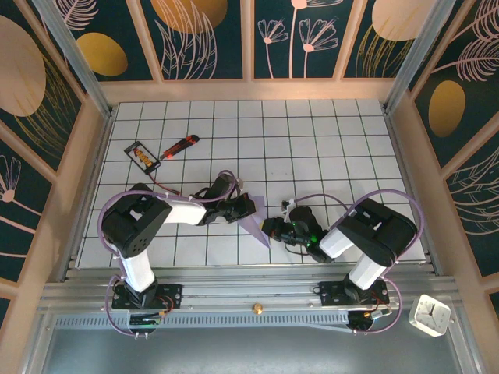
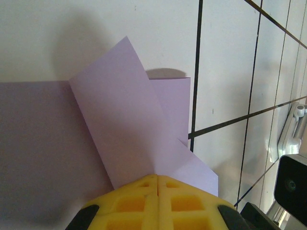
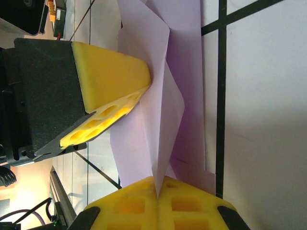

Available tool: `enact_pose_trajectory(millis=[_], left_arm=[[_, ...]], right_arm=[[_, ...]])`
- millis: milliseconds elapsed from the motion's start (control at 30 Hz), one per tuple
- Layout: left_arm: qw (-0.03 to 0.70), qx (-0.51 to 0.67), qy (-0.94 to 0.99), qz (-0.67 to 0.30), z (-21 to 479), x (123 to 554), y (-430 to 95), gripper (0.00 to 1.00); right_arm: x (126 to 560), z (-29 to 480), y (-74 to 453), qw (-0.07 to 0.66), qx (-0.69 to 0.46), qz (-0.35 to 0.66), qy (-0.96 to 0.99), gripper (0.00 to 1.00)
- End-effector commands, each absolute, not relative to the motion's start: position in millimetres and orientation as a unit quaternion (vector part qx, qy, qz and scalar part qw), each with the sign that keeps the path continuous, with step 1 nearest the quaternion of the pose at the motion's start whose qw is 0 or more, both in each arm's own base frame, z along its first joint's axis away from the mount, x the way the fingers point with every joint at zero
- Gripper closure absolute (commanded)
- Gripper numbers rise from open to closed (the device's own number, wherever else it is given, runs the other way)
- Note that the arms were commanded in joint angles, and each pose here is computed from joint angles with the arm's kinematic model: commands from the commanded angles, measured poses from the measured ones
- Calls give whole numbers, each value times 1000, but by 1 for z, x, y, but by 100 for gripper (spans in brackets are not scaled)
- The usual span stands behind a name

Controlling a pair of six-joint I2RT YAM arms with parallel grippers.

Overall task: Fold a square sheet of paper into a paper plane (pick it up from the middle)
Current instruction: Fourth fold the wing at the center of the table.

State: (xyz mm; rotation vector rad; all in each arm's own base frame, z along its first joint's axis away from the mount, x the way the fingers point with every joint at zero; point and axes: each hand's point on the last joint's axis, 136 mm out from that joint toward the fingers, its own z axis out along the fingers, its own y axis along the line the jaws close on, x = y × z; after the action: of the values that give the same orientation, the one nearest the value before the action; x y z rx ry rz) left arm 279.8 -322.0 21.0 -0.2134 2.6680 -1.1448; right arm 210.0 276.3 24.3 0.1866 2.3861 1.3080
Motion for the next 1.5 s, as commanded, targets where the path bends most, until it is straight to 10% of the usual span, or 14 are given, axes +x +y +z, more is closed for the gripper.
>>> enact_pose_trajectory(millis=[0, 567, 1467], left_arm=[[120, -71, 913, -383, 21, 278, -318, 100], [132, -60, 864, -482, 78, 276, -338, 87], [113, -67, 909, -396, 21, 277, -322, 87]], right_arm=[[202, -6, 261, 176, 90, 423, 884, 100], [201, -10, 263, 168, 89, 421, 887, 100], [201, -12, 265, 164, 85, 418, 889, 100]])
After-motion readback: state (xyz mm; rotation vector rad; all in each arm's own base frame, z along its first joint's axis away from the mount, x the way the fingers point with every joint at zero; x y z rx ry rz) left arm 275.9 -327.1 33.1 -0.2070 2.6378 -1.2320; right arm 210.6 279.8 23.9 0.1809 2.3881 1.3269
